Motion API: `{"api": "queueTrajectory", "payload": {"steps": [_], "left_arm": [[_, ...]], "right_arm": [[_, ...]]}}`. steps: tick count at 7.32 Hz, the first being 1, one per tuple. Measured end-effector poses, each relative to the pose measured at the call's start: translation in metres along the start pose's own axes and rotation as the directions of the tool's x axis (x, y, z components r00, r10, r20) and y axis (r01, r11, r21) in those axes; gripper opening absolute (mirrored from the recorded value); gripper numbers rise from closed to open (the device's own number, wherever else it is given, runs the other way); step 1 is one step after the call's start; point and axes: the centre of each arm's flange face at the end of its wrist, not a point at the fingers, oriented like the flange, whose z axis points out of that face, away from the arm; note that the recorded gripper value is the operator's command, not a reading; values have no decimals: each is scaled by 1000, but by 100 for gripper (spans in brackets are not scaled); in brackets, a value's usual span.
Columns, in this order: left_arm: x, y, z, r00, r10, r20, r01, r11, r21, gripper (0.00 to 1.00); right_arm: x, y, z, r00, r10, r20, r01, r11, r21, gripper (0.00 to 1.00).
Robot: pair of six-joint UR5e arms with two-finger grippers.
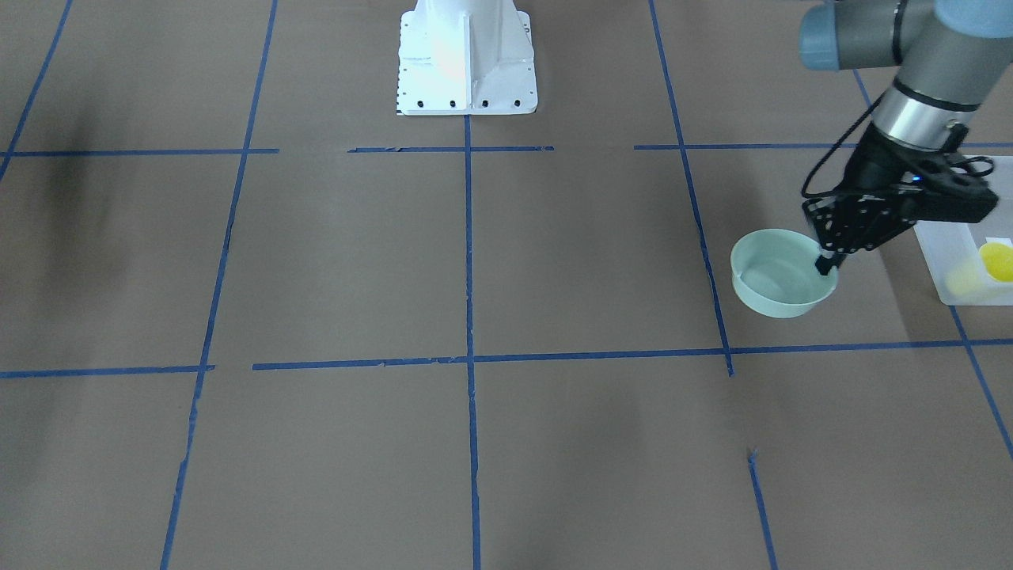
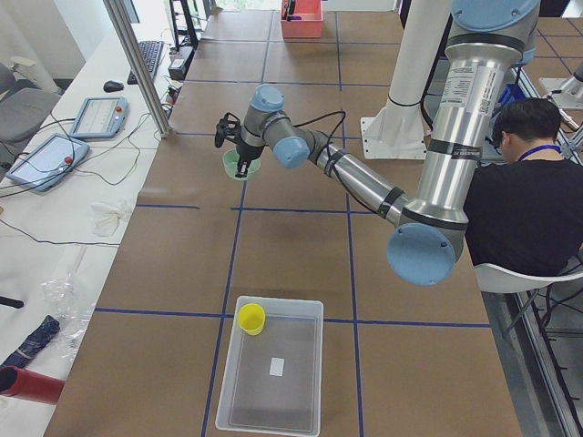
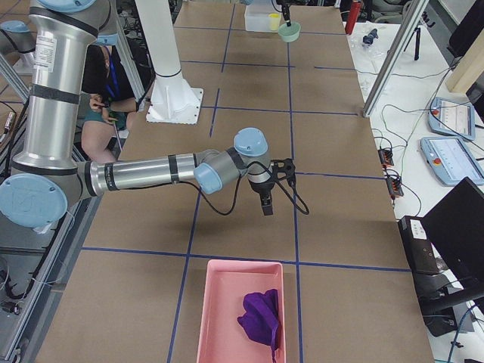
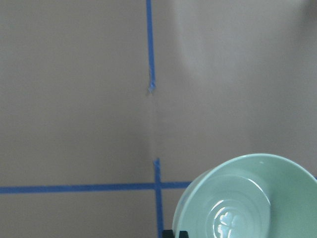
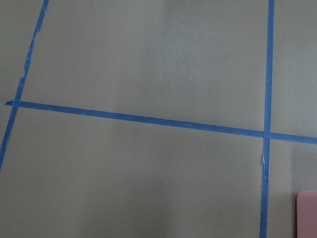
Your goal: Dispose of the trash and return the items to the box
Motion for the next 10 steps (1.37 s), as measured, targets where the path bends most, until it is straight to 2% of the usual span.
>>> {"api": "queueTrajectory", "payload": {"steps": [2,3,5,7,8,10], "left_arm": [[-107,-18,-26,980,185,76,-183,983,-24,0],[-175,-14,-38,969,225,105,-220,974,-54,0],[-301,19,-47,973,180,141,-164,979,-119,0],[-395,73,-30,982,172,83,-152,967,-205,0],[-428,101,-21,983,169,66,-149,960,-237,0],[-473,164,1,986,155,57,-134,955,-264,0]], "right_arm": [[0,0,0,1000,1,0,-1,1000,-1,100],[0,0,0,1000,2,0,-2,1000,-1,100],[0,0,0,1000,2,0,-2,1000,0,100],[0,0,0,1000,1,1,-1,1000,2,100],[-1,-1,0,1000,1,1,-1,1000,2,100],[-1,-1,0,1000,-1,1,1,1000,2,100]]}}
